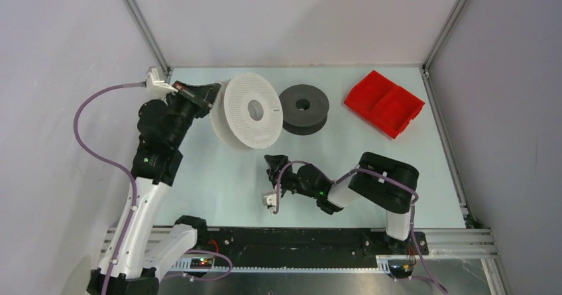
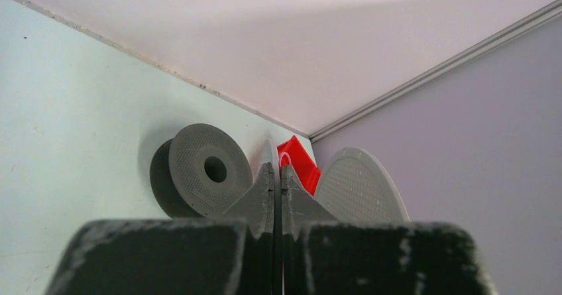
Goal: Wrap the cables
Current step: Wrap the cable around the cable reel.
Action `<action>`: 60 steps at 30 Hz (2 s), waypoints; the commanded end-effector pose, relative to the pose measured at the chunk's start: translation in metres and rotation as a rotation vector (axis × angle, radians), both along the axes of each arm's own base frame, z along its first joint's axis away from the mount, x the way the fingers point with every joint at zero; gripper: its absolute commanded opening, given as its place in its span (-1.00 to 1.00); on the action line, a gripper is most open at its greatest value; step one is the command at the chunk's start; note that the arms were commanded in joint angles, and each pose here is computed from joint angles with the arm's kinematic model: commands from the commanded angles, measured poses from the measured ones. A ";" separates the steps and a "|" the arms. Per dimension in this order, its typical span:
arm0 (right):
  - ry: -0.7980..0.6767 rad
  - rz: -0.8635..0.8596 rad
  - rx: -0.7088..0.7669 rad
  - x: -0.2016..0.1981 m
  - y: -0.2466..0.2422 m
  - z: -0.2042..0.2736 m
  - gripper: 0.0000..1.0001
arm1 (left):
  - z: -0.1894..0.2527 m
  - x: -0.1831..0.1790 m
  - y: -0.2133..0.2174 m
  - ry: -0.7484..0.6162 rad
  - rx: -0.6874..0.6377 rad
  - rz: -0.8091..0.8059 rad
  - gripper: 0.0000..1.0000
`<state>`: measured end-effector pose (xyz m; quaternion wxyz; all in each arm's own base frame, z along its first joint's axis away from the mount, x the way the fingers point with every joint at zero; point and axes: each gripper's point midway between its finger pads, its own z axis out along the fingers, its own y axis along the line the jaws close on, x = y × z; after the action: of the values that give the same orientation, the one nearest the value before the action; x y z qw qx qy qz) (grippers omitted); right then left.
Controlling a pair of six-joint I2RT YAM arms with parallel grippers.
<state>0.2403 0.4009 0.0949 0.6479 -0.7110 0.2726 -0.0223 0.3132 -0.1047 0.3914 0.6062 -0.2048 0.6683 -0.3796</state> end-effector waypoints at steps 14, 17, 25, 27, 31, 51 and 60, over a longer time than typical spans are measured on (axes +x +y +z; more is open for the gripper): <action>-0.297 -0.069 -0.024 0.052 0.047 0.013 0.35 | 0.073 -0.041 0.001 -0.172 -0.104 -0.038 -1.00; -0.289 -0.098 -0.043 0.059 0.046 0.006 0.32 | 0.072 -0.041 -0.001 -0.165 -0.110 -0.045 -1.00; -0.303 -0.160 -0.005 0.063 0.043 0.015 -0.67 | 0.065 -0.036 -0.001 -0.148 -0.105 -0.043 -1.00; -0.313 -0.175 0.026 0.062 0.042 0.023 -1.00 | 0.063 -0.036 -0.001 -0.146 -0.101 -0.042 -1.00; -0.271 -0.180 0.111 0.049 0.040 0.047 -1.00 | 0.050 -0.031 0.005 -0.132 -0.070 -0.005 -1.00; 0.935 0.308 0.584 -0.075 0.055 0.197 -1.00 | -0.037 -0.004 0.001 -0.099 0.321 0.091 -1.00; 1.092 0.366 0.676 -0.067 0.046 0.227 -1.00 | -0.073 -0.001 -0.004 -0.048 0.384 0.079 -1.00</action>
<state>0.1884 0.4489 0.2649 0.5921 -0.4506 0.4701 0.4748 0.3079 -0.1092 0.2911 0.6271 -0.1008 0.7413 -0.2169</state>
